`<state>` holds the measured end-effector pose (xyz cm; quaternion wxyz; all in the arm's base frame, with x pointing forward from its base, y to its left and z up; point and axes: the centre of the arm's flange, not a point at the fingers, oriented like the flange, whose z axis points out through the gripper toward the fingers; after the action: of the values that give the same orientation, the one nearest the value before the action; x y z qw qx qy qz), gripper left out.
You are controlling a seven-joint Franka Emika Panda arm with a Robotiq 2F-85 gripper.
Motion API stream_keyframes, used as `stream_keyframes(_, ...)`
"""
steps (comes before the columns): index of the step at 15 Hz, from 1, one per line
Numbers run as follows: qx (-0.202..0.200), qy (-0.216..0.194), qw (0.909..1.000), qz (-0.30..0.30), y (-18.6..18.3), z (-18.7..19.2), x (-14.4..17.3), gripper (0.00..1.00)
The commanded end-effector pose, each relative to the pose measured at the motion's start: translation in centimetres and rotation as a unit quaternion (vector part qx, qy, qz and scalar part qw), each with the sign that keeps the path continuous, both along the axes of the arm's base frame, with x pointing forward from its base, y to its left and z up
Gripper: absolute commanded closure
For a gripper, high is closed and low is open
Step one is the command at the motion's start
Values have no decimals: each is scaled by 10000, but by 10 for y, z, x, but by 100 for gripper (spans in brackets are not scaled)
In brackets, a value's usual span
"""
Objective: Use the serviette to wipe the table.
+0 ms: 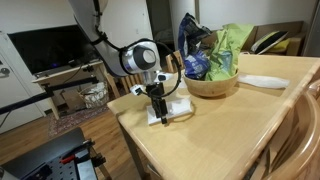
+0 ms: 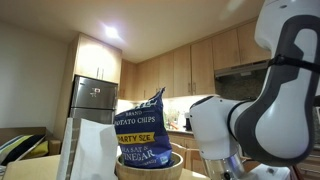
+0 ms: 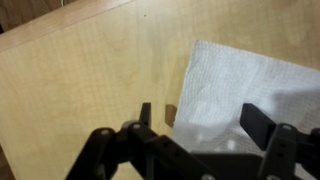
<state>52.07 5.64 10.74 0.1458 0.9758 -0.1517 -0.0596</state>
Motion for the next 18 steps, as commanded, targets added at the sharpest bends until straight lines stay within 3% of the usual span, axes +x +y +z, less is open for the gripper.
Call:
stream_keyframes(1, 100, 1, 9999, 44, 2, 2, 5, 39)
stream_keyframes(9, 325, 71, 9992, 207, 3, 4, 7, 99)
stream_keyframes(18, 299, -434, 9970, 568, 28, 40, -10, 100)
